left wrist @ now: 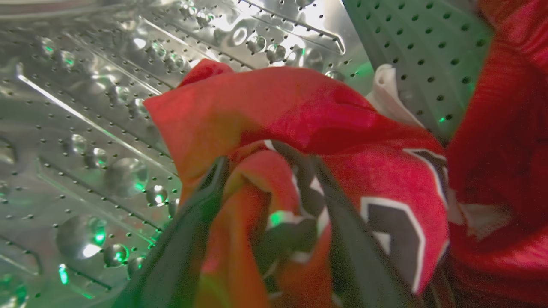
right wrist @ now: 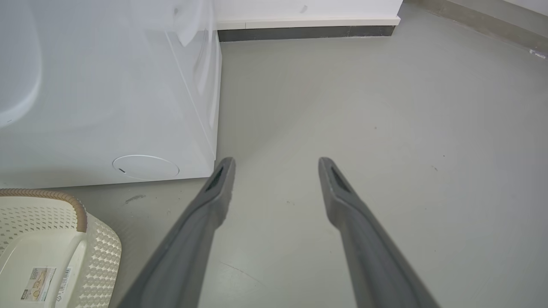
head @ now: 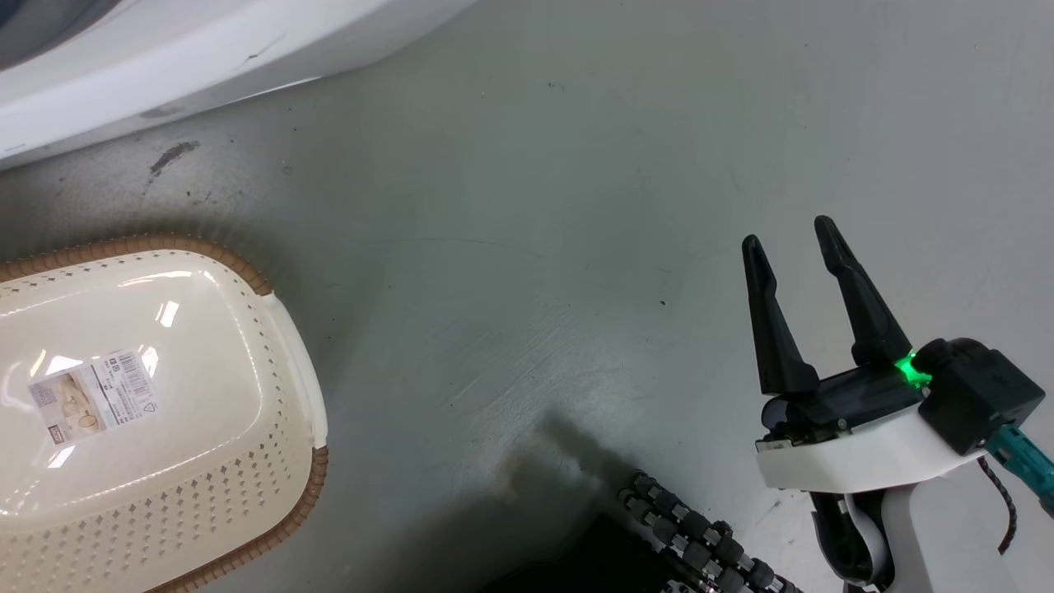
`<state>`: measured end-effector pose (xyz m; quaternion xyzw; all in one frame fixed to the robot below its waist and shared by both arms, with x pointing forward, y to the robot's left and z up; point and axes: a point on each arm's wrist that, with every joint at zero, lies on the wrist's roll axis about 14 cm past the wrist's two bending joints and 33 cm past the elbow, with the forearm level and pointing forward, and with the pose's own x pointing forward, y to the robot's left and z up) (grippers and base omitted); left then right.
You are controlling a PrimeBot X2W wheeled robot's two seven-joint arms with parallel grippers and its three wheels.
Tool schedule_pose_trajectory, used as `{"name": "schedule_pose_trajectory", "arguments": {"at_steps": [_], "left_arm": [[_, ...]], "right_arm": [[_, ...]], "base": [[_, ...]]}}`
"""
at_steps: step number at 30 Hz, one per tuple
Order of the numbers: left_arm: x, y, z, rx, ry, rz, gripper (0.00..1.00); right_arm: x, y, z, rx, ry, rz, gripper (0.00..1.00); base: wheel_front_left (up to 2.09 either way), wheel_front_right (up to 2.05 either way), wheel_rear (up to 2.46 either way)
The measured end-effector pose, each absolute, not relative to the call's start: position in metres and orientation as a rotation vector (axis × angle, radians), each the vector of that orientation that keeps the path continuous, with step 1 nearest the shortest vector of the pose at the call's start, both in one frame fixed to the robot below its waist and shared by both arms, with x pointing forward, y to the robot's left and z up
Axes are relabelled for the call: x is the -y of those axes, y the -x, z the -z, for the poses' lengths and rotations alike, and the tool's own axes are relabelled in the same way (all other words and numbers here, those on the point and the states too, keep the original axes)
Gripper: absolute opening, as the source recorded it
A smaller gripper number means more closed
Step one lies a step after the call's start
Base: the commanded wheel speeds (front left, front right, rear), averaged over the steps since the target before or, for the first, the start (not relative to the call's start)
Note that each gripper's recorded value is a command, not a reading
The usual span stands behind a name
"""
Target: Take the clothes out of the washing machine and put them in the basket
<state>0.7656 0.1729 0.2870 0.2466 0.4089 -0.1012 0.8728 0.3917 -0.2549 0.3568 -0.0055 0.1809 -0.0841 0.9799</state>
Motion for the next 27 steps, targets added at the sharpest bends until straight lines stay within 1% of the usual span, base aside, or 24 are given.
{"name": "schedule_pose_trajectory", "arguments": {"at_steps": [5, 8, 12, 16, 20, 22, 27], "left_arm": [[-0.172, -0.767, -0.289, -0.846, -0.493, 0.211, 0.00], [-0.170, -0.770, -0.294, -0.811, -0.491, 0.215, 0.00], [-0.166, -0.777, -0.315, -0.702, -0.467, 0.206, 0.00], [-0.152, -0.776, -0.335, -0.595, -0.432, 0.243, 0.00], [-0.142, -0.776, -0.373, -0.432, -0.293, 0.239, 0.00], [-0.137, -0.771, -0.386, -0.370, -0.236, 0.243, 0.00], [-0.140, -0.750, -0.418, -0.226, -0.189, 0.246, 0.00]], "right_arm": [[0.254, -0.394, -0.360, -0.352, 0.003, 0.170, 1.00], [0.248, -0.393, -0.357, -0.361, 0.003, 0.151, 1.00], [0.254, -0.397, -0.361, -0.345, 0.018, 0.157, 1.00], [0.258, -0.402, -0.373, -0.305, 0.040, 0.155, 1.00], [0.263, -0.406, -0.389, -0.257, 0.063, 0.161, 1.00], [0.263, -0.408, -0.397, -0.232, 0.072, 0.159, 1.00], [0.261, -0.413, -0.419, -0.167, 0.093, 0.144, 1.00]], "base": [[0.00, 0.00, 0.00], [0.00, 0.00, 0.00], [0.00, 0.00, 0.00], [0.00, 0.00, 0.00], [0.00, 0.00, 0.00], [0.00, 0.00, 0.00], [0.00, 0.00, 0.00]]}}
